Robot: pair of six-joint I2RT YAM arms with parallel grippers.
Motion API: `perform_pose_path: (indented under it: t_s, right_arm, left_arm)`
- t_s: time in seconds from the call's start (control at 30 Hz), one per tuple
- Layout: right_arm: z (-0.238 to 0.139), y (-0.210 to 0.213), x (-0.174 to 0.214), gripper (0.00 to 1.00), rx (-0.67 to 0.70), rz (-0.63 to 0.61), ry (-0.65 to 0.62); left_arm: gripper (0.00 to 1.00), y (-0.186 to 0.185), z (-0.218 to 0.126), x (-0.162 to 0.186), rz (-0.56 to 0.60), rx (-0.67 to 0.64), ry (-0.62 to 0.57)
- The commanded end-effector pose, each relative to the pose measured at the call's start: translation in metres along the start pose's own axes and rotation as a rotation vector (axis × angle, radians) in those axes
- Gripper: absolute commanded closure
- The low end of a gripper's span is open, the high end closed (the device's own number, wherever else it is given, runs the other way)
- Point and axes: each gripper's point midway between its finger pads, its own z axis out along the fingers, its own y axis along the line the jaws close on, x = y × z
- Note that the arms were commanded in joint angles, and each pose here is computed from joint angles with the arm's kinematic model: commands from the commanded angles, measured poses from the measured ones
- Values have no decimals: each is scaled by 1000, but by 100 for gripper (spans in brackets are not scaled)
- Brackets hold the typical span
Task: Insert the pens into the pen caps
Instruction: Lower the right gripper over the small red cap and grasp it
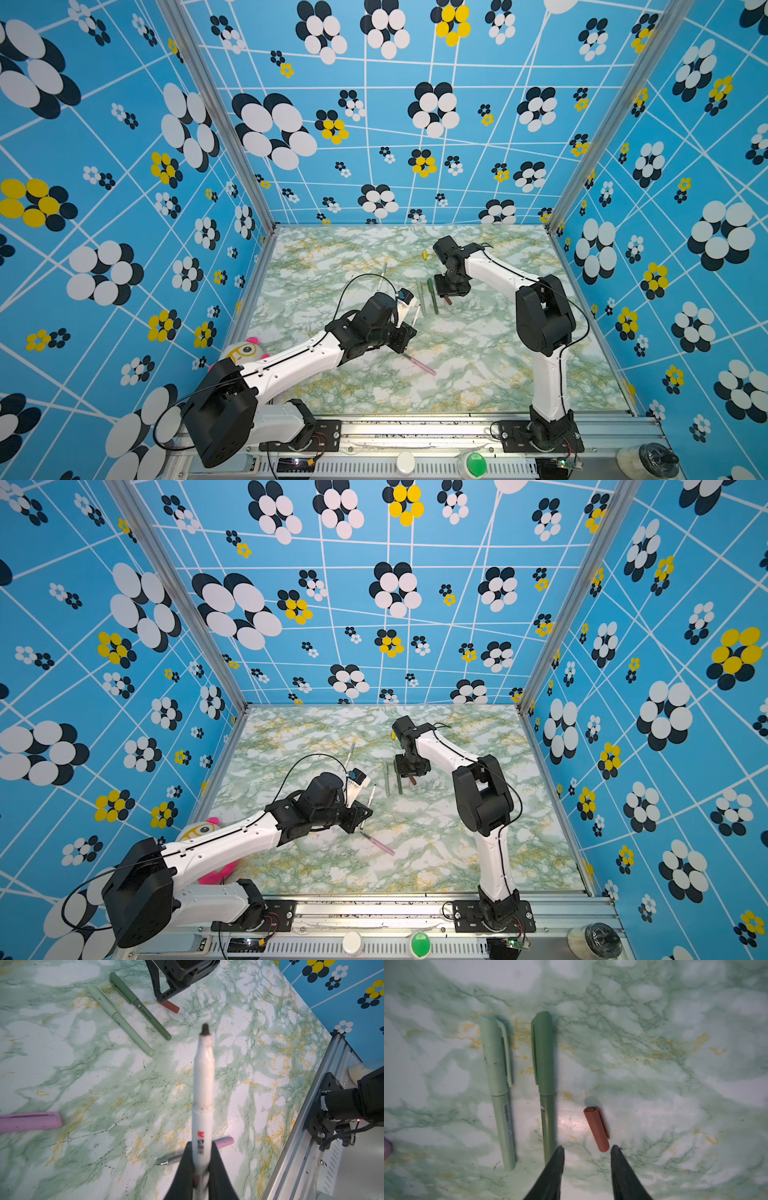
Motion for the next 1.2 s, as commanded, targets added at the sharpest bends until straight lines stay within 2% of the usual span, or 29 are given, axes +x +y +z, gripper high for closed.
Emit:
perform_pose_path:
  t_s: [0.0, 0.13, 0.3, 0.73, 0.97, 1.17]
  right_arm:
    - [6, -13, 2, 61, 73, -48, 40]
    - [9, -13, 2, 62, 82, -56, 41]
    - [30, -12, 8, 72, 91, -65, 88]
    - [39, -14, 13, 88, 108, -51, 109]
    - [19, -13, 5, 90, 76, 16, 52]
    - [-24, -16, -7, 92, -32, 138, -48]
  left_arm:
    - [100, -5, -2, -9, 15, 0, -7]
    - [100, -5, -1, -9, 18, -3, -5]
    - [100, -5, -1, -10, 18, -2, -4]
    - [100, -5, -1, -11, 20, -6, -3]
    - [100, -6, -1, -15, 21, -3, -7]
    - [100, -10, 2, -16, 21, 5, -2]
